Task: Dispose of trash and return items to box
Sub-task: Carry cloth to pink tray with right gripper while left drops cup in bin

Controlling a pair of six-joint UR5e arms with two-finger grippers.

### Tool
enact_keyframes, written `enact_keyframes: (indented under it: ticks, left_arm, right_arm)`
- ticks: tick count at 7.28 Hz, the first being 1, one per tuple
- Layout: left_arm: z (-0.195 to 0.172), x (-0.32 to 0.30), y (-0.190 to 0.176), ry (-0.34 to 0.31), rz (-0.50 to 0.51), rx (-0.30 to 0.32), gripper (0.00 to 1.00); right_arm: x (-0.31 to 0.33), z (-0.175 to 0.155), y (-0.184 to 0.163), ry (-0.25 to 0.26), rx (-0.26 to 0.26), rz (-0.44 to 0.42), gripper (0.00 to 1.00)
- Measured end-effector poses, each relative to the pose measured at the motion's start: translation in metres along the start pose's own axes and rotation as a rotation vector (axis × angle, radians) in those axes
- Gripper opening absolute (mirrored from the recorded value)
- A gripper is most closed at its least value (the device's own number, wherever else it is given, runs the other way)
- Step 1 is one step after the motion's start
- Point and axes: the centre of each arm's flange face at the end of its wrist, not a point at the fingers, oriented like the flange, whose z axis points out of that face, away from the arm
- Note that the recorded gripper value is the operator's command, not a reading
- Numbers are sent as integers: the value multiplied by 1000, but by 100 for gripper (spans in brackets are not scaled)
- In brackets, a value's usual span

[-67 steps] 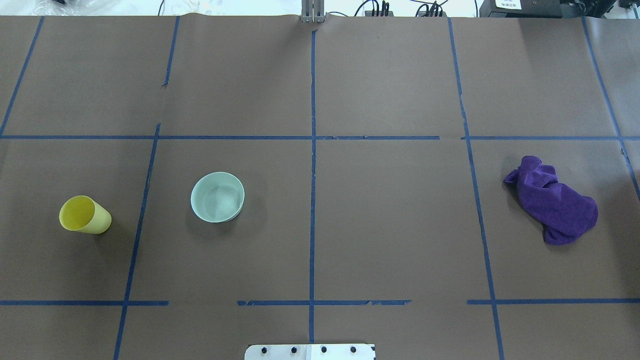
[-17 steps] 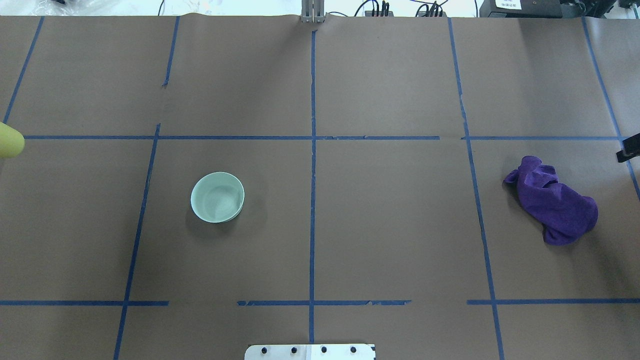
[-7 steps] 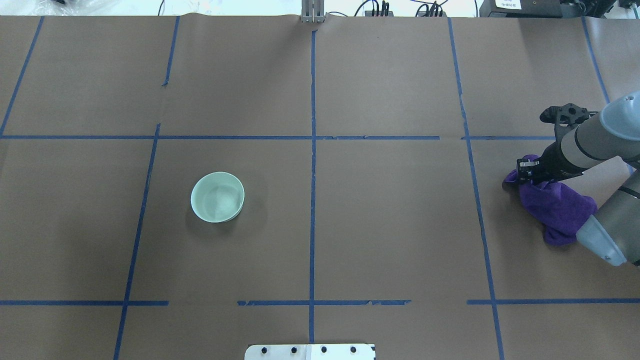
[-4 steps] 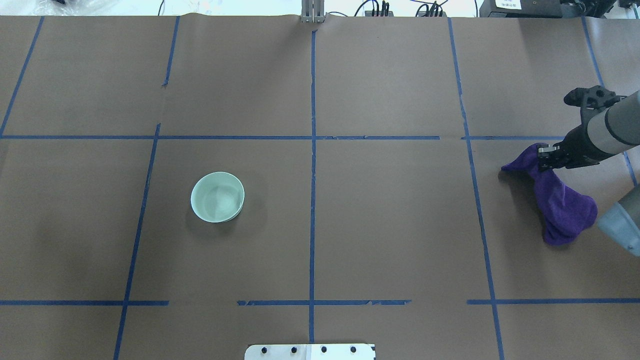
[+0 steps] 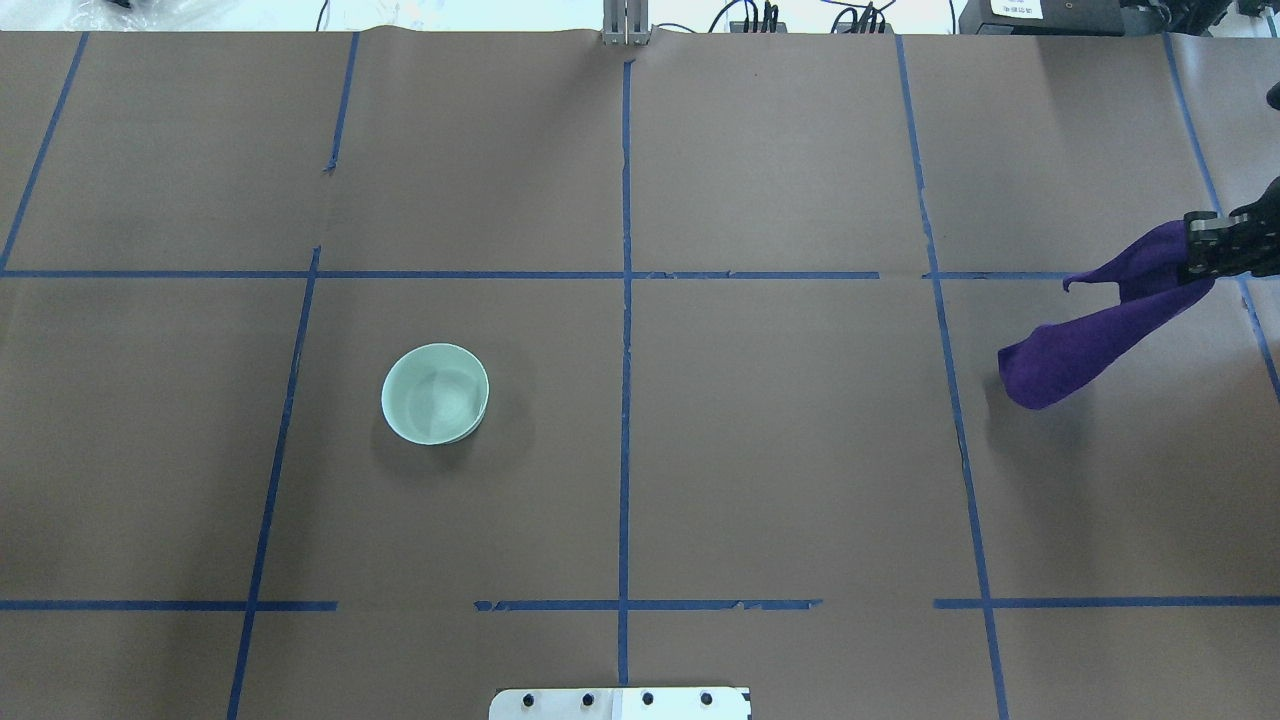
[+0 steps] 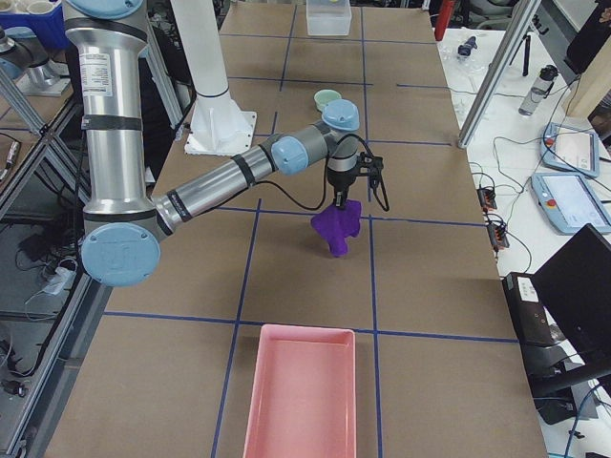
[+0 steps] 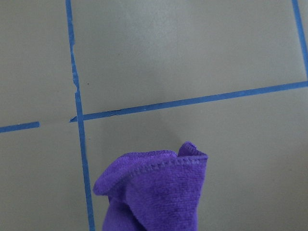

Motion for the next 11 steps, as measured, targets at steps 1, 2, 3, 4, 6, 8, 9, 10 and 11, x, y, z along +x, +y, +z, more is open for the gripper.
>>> enact_keyframes:
  ticks: [1,2,3,4,6,8,9,10,11]
  left_arm:
    - [14,-21,18,25,-41,-20,0]
    - [30,-33,31,73,-76,-34,0]
    - [47,-41,40,117,-104,-45,0]
    - [65,-50,49,146,-120,-46,0]
    - [92,-62,64,177,-162,-27,0]
    - [104,-65,69,204,-202,-19,0]
    - [109,-63,69,228,-212,-21,0]
    - [113,-58,64,253,-204,-25,0]
    - [117,-48,51,270,-184,-34,0]
  right_arm:
    - [11,-18,-4,-21,5,4,0]
    - [24,-36,-9,-55,9,19,0]
    - [38,-53,-14,-83,24,35,0]
    - [51,-67,-18,-97,46,35,0]
    - [75,-89,-23,-102,95,19,0]
    - [95,-100,-27,-94,123,-8,0]
    - [101,-102,-27,-91,129,-15,0]
    - [104,-103,-27,-89,132,-17,0]
    - [106,-103,-27,-88,132,-16,0]
